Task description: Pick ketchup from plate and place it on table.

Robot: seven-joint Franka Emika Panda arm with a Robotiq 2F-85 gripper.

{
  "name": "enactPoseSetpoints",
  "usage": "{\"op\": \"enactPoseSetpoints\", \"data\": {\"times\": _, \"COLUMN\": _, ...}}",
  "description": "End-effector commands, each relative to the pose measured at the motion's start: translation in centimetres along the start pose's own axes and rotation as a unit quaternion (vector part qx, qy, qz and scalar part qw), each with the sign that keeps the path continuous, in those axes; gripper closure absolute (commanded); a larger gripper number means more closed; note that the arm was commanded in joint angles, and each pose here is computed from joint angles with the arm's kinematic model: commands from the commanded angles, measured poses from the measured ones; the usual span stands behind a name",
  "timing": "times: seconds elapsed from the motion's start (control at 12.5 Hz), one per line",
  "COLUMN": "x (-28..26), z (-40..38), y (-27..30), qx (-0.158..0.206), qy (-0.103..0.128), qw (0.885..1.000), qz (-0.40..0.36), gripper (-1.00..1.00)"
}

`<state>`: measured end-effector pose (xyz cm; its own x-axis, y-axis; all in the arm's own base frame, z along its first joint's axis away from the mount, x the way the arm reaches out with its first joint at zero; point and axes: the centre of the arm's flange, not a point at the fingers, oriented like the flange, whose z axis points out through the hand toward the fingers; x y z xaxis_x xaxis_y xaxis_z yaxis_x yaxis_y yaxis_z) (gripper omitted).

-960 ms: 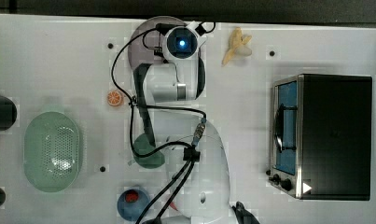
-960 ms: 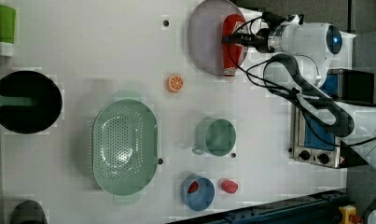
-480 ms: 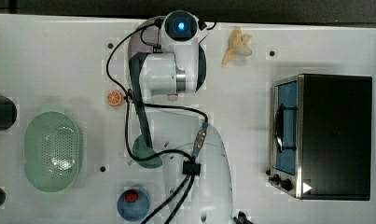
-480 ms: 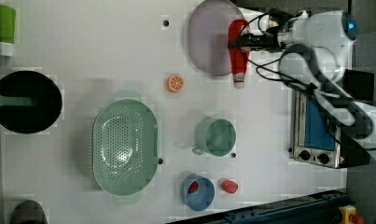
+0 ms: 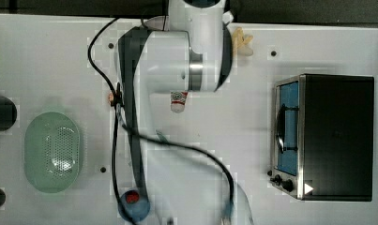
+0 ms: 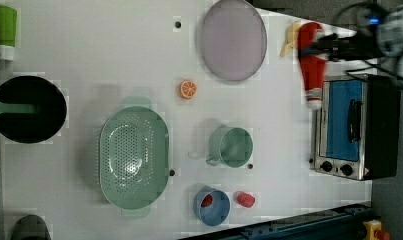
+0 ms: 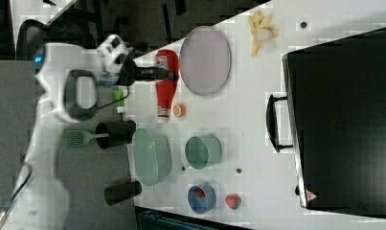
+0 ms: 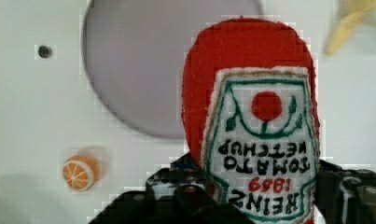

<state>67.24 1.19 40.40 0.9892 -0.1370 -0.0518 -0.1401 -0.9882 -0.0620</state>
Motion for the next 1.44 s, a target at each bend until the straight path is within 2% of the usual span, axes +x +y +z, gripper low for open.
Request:
{"op": "enactPoseSetpoints", "data": {"times": 0.08, "x": -1.7, "z": -2.1, "y": 4.5, "qx": -0.006, "qy": -0.013, "qw": 0.998, "qz": 0.056, "gripper": -0.24}}
{"op": "enactPoseSetpoints", "data": {"times": 0.4, "x": -6.2, "z": -0.2, "y": 6.7, "qx": -0.018, "qy": -0.038, "qw": 0.996, "qz": 0.073, "gripper": -0.24}}
{"op": "enactPoseSetpoints", "data": {"times": 0.72, "x": -9.9, "z": 5.5, "y": 8.3, "qx": -0.024, "qy": -0.050, "qw": 0.995, "qz": 0.085, "gripper": -0.24}}
{"op": "enactPoseSetpoints", "data": {"times": 1.12, "x": -12.9, "z": 14.7, "y": 9.0, "qx": -0.023, "qy": -0.039, "qw": 0.995, "qz": 0.086, "gripper": -0.24}}
{"op": "enactPoseSetpoints", "data": {"times": 1.2, "x": -13.4, "z": 16.4, "y": 9.0, "qx": -0.023, "qy": -0.046, "qw": 0.995, "qz": 0.086, "gripper": -0.29}}
{"op": "enactPoseSetpoints", "data": {"times": 1.36, "x": -14.3, "z": 19.9, "y": 9.3, "qx": -0.025, "qy": -0.071, "qw": 0.993, "qz": 0.088, "gripper": -0.71}}
{"op": "enactPoseSetpoints", "data": {"times": 1.44, "x": -14.3, "z": 21.1, "y": 9.3, "qx": -0.025, "qy": -0.077, "qw": 0.993, "qz": 0.088, "gripper": -0.93}}
